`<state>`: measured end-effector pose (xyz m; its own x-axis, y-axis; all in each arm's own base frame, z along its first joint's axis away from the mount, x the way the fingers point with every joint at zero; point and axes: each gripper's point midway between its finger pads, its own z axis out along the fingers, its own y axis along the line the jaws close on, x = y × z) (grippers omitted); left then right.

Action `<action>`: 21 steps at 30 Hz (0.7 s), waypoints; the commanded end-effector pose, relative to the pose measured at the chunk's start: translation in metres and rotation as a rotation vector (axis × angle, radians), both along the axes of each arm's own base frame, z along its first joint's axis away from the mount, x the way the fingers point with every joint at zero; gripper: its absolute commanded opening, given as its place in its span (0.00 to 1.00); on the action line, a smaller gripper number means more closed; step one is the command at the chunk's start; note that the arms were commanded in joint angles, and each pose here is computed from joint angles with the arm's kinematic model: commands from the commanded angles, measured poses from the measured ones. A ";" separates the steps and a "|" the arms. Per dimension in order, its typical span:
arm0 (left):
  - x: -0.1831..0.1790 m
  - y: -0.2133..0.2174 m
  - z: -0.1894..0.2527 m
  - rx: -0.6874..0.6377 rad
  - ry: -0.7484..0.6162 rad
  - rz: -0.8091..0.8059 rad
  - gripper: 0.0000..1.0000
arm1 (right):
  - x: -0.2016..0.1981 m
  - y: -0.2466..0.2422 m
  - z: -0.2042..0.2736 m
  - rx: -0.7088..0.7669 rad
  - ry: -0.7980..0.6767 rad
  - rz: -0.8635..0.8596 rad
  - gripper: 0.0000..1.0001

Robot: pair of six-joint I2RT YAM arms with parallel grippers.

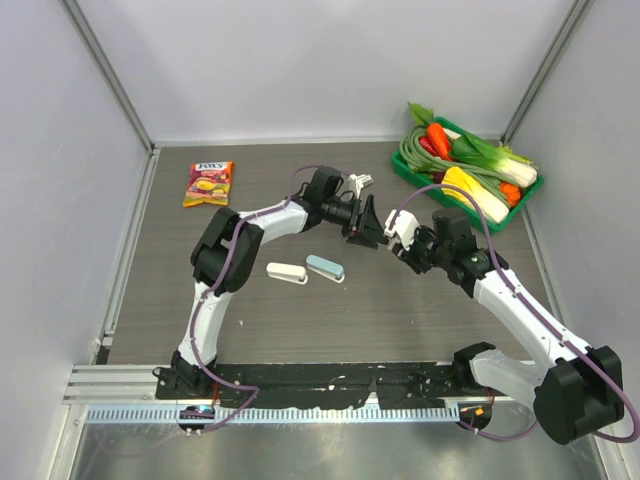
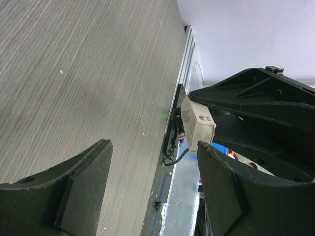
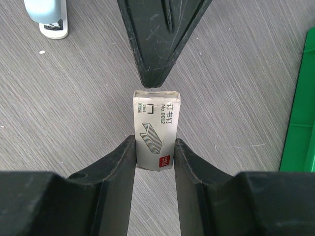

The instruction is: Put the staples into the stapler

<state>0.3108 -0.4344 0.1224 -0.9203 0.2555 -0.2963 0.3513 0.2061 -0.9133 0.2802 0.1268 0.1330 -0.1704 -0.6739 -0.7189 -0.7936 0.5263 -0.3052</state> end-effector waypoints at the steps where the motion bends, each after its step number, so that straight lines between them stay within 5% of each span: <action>1: -0.007 -0.005 -0.001 -0.024 -0.001 -0.038 0.73 | 0.004 0.004 0.005 0.014 -0.020 0.021 0.39; 21: -0.015 -0.012 0.000 -0.028 0.005 -0.071 0.74 | 0.000 0.005 -0.005 -0.003 0.014 0.044 0.39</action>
<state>0.3004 -0.4395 0.1071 -0.9210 0.2889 -0.2615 0.3269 0.2076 -0.9220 0.2747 0.1265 0.1216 -0.1910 -0.6896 -0.6986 -0.8165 0.5066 -0.2768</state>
